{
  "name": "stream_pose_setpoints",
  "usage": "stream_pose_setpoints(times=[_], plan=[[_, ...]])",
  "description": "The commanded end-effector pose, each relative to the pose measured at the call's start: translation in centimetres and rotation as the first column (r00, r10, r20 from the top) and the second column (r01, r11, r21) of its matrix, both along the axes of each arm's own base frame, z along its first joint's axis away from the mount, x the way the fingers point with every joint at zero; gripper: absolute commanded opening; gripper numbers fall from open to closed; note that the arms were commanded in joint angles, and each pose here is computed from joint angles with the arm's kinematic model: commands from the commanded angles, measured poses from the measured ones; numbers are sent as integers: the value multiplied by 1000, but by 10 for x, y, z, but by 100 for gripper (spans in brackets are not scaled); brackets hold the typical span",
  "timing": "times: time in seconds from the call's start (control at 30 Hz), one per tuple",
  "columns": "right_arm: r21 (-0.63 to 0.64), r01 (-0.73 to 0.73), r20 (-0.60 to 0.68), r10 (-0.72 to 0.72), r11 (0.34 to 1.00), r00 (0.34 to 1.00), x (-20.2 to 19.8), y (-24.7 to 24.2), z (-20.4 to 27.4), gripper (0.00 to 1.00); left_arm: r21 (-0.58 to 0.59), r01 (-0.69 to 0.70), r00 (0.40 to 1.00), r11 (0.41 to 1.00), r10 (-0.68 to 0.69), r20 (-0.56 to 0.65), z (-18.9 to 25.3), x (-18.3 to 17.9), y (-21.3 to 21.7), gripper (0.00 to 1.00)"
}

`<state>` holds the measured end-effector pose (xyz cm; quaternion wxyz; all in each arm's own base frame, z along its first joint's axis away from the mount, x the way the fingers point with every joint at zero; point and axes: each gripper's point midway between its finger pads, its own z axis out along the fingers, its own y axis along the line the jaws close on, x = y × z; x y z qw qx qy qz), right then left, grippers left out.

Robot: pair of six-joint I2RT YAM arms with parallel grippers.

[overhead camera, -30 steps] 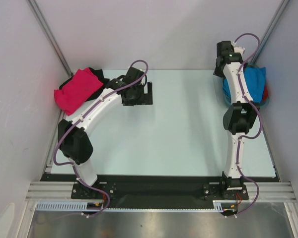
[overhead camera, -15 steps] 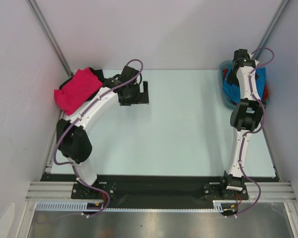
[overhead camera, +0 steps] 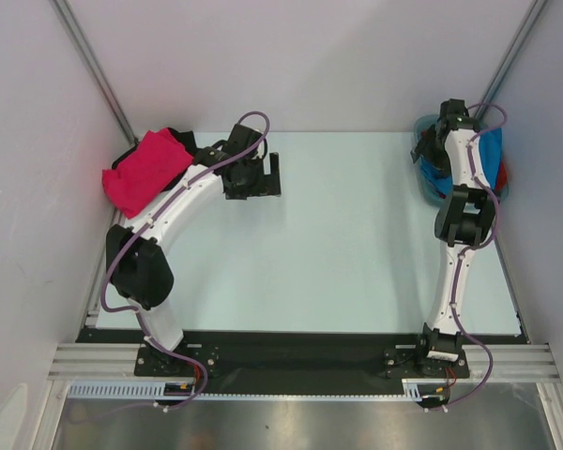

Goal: Fold and stack the t-shirts
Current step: Grab the tshirt from the pile

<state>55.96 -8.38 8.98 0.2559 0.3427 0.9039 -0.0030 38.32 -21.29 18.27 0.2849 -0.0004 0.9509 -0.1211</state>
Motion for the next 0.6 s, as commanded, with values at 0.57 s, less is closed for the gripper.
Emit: stream_pose_setpoints(times=[0.57], plan=[[-94, 54, 139, -41, 994, 989, 1, -22, 63, 63, -20, 19, 998, 1000, -18, 55, 21, 2, 1, 100]])
